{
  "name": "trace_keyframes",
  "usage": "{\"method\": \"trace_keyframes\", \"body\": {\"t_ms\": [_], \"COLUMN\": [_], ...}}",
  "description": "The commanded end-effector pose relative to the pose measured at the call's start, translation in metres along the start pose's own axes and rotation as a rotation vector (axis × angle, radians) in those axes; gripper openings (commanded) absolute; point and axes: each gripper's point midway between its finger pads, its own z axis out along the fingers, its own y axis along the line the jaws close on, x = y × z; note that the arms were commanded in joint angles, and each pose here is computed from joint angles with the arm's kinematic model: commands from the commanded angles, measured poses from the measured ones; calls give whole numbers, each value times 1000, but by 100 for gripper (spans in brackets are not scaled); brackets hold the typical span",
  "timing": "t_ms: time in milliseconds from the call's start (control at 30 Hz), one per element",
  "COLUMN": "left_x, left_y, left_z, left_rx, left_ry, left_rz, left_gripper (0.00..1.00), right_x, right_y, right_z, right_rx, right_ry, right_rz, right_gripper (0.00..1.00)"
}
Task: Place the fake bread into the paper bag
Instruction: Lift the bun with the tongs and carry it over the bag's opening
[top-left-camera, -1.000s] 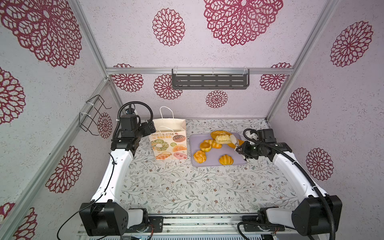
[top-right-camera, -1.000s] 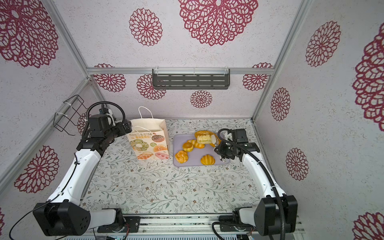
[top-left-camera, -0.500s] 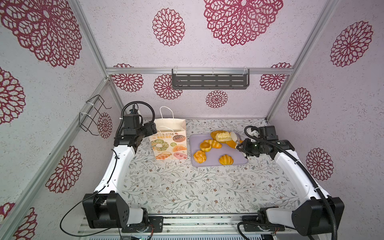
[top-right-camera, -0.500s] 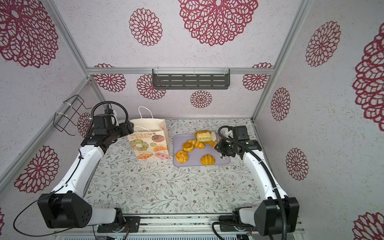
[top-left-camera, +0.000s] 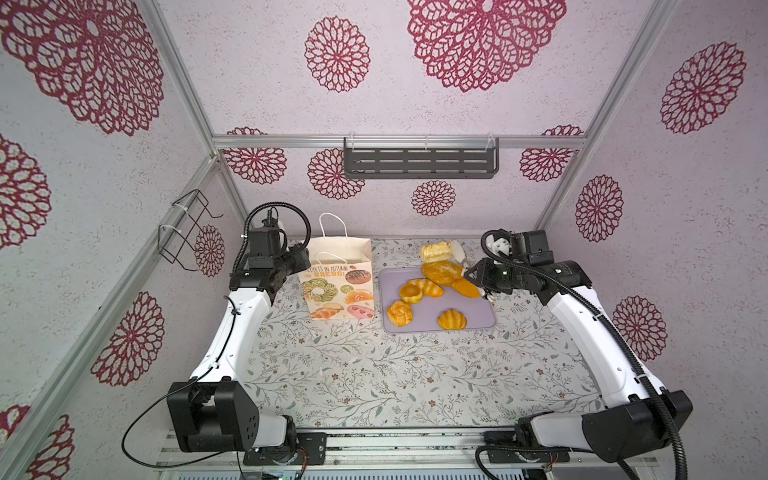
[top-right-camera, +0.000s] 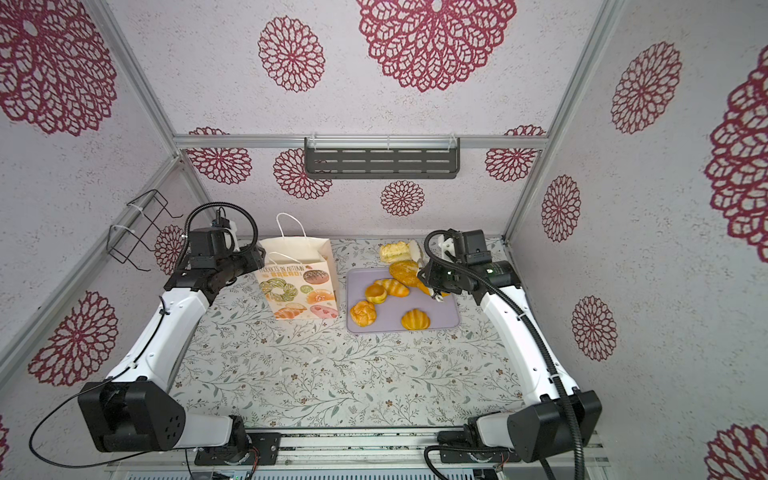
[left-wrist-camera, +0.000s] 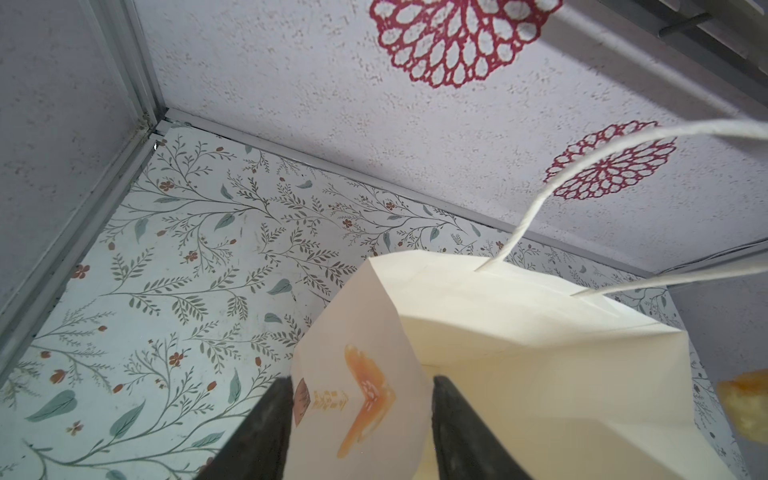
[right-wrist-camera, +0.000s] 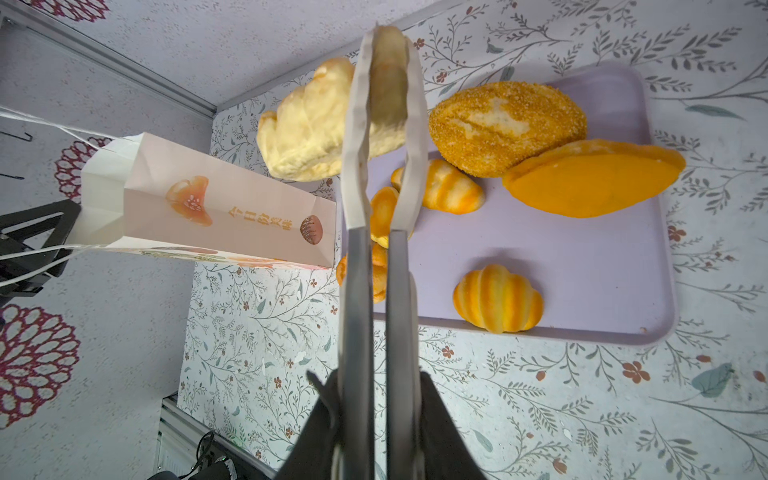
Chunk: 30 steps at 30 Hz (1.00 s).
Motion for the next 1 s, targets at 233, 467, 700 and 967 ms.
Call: {"method": "trace_keyframes", "body": {"t_ms": [233,467,700,967], "left_x": [-9,-14,-10,-5], "left_y": [-7,-12,-12,-10], "left_z": [3,-4,4,13], "left_rx": [33,57,62,58], "left_ry": [-12,-33,-7,15], "left_rz": [4,2,-4,-8], "left_gripper": [58,72,71,64], "right_x": [-33,-46,-59,-70], "right_y": [44,62,82,114], "right_z": [-17,-20,-24,-26], "right_rx": [-31,-42,-67,-94], "right_ry": [-73,-88,-115,-127], "right_rz": [-104,-130,-152,-184], "right_gripper": [11,10,10,10]}}
